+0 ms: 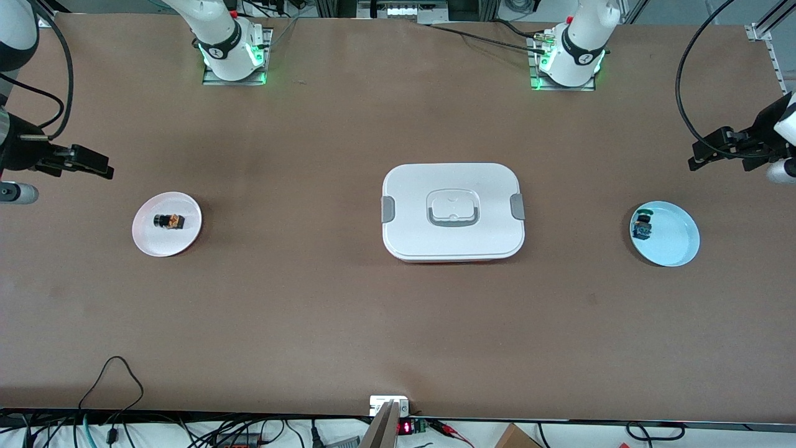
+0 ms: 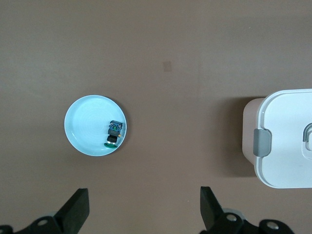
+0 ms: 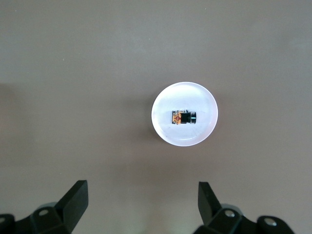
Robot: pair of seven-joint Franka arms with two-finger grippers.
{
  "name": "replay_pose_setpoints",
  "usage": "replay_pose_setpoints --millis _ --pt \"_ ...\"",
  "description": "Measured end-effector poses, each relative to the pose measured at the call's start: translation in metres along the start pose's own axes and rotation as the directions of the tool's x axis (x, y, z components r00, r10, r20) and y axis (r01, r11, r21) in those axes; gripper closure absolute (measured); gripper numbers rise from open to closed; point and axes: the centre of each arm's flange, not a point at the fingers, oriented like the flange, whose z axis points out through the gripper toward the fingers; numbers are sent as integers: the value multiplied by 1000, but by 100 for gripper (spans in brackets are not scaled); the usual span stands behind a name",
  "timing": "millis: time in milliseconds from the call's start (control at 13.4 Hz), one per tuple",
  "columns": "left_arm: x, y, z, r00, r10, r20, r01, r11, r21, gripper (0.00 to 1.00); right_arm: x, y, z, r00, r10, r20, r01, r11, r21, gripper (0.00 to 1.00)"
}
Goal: Transfer orange switch to right arm and place
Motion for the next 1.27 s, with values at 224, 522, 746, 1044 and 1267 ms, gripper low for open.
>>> replay_pose_setpoints --millis 224,522,746,1044,1267 --pt "0 0 0 1000 0 0 0 1000 0 0 -7 1 -8 1000 -1 -14 1 1000 3 0" --pt "0 -2 0 1000 -4 0 4 1000 0 0 -5 1 -4 1000 0 -31 0 1000 4 0" --pt "0 -1 0 1000 -3 0 3 1000 0 0 -4 0 -3 999 -7 -38 8 1000 4 0" --pt "0 -1 0 1000 -2 0 2 1000 0 0 -12 1 -16 998 -9 -61 9 1000 7 0" --pt "0 -2 -2 1000 -3 -4 3 1000 0 0 -13 -1 -17 998 -27 -59 27 1000 6 0"
